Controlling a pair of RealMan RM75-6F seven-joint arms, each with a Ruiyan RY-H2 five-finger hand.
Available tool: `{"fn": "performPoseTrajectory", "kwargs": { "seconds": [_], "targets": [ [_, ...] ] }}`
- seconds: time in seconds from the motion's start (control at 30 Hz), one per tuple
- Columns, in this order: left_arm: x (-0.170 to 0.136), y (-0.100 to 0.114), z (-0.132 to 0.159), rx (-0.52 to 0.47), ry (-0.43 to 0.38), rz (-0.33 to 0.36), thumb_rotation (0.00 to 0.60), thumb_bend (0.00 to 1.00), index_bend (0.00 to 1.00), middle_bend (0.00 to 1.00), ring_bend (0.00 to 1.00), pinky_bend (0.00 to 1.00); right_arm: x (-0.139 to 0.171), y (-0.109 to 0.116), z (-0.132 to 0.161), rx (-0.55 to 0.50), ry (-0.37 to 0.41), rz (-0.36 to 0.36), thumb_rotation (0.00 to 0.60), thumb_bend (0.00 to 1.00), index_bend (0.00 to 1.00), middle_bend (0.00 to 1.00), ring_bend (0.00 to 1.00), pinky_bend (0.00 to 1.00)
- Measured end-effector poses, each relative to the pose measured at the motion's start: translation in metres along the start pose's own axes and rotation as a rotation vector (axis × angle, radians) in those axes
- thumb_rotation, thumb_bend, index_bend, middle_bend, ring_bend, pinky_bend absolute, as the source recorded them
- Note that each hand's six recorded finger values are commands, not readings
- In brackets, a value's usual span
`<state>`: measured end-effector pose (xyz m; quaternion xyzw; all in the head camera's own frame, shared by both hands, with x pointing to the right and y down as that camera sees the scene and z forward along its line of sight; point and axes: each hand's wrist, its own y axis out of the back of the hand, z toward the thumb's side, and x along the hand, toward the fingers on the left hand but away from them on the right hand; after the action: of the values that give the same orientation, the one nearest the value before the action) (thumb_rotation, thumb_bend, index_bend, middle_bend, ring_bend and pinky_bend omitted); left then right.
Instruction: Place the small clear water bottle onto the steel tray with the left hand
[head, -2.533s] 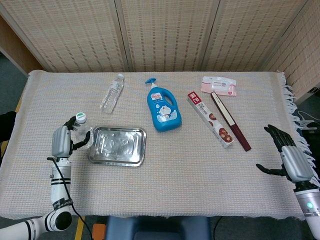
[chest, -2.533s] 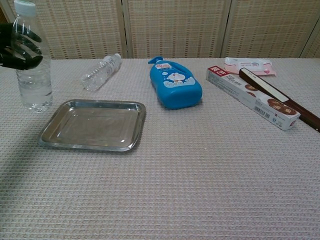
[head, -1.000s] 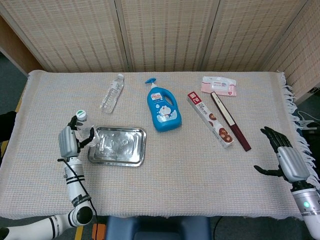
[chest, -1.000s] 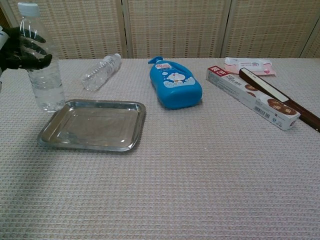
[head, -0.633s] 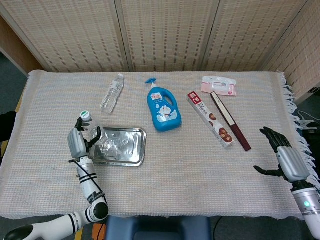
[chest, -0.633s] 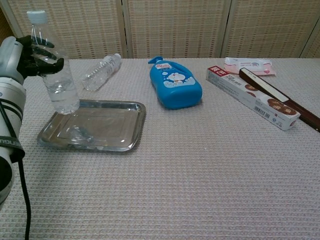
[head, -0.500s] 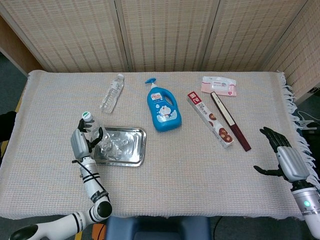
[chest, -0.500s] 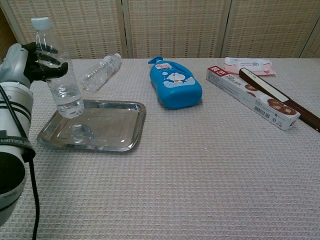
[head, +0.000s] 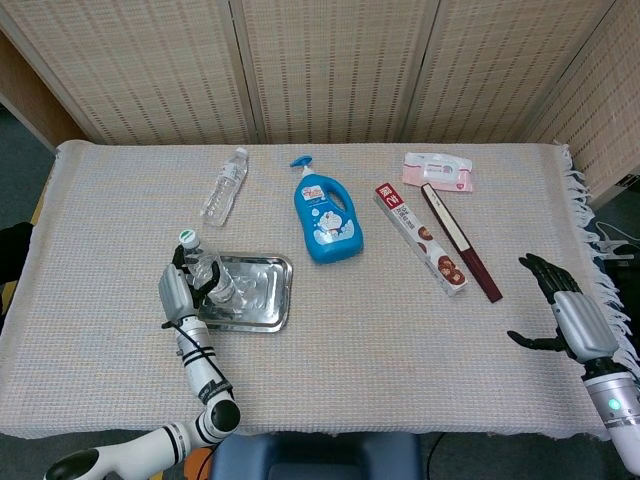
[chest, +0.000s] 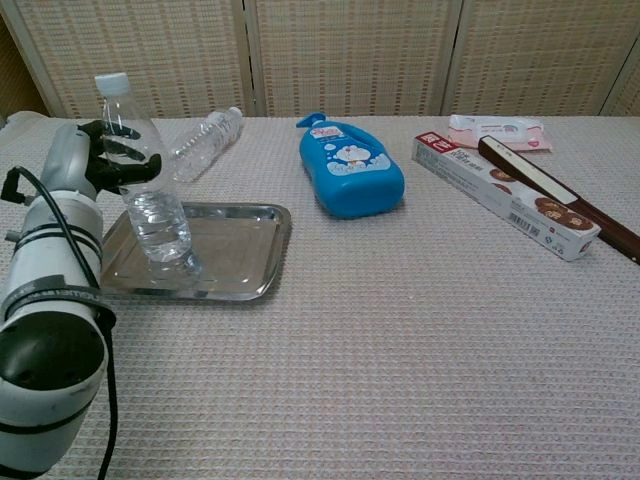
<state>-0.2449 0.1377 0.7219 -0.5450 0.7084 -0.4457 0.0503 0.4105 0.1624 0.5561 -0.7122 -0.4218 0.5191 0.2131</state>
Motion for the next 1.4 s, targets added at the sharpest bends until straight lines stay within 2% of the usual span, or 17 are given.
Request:
{"fn": "performPoseTrajectory", "kwargs": {
  "seconds": [0.13, 0.23, 0.27, 0.47, 0.7, 0.97, 1.17, 1.27, 1.4],
  "targets": [
    [-0.001, -0.002, -0.001, -0.013, -0.015, -0.018, 0.6, 0.45, 0.19, 0.28, 0.19, 0.32, 0.0, 0.0, 0.0, -0.001, -0.001, -0.001, 0.6, 0.07, 0.07, 0.0, 0.0, 0.05],
    [-0.002, -0.002, -0.001, -0.027, -0.024, -0.04, 0.6, 0.43, 0.02, 0.05, 0.03, 0.26, 0.0, 0.0, 0.0, 0.0, 0.0, 0.0, 0.6, 0.07, 0.07, 0.0, 0.0, 0.05],
    [-0.002, -0.002, -0.001, -0.032, -0.025, -0.051, 0.6, 0.42, 0.0, 0.01, 0.01, 0.24, 0.0, 0.0, 0.0, 0.001, 0.0, 0.001, 0.6, 0.07, 0.07, 0.0, 0.0, 0.05],
    [-0.007, 0.002, 0.006, -0.062, -0.042, -0.109, 0.6, 0.4, 0.0, 0.0, 0.0, 0.21, 0.0, -0.002, 0.0, 0.004, -0.002, 0.005, 0.6, 0.07, 0.07, 0.0, 0.0, 0.05],
    [-0.017, 0.019, 0.018, -0.083, -0.076, -0.183, 0.6, 0.4, 0.0, 0.0, 0.0, 0.21, 0.0, -0.002, 0.0, 0.007, -0.003, 0.003, 0.6, 0.07, 0.07, 0.0, 0.0, 0.05],
    [-0.023, 0.042, 0.026, -0.027, -0.117, -0.239, 0.6, 0.39, 0.0, 0.0, 0.0, 0.2, 0.0, -0.004, 0.0, 0.016, -0.006, 0.011, 0.6, 0.07, 0.07, 0.0, 0.0, 0.05],
    [-0.017, 0.059, 0.029, 0.103, -0.171, -0.268, 0.6, 0.39, 0.0, 0.0, 0.0, 0.2, -0.001, -0.004, 0.0, 0.016, -0.008, 0.008, 0.6, 0.07, 0.07, 0.0, 0.0, 0.05],
    [-0.013, 0.07, 0.027, 0.221, -0.213, -0.277, 0.6, 0.39, 0.0, 0.0, 0.0, 0.19, -0.001, -0.005, 0.0, 0.018, -0.008, 0.011, 0.6, 0.07, 0.07, 0.0, 0.0, 0.05],
    [-0.005, 0.093, 0.018, 0.424, -0.276, -0.264, 0.6, 0.39, 0.0, 0.0, 0.0, 0.19, 0.0, -0.007, 0.0, 0.026, -0.007, 0.015, 0.6, 0.07, 0.07, 0.0, 0.0, 0.05]
  ]
}}
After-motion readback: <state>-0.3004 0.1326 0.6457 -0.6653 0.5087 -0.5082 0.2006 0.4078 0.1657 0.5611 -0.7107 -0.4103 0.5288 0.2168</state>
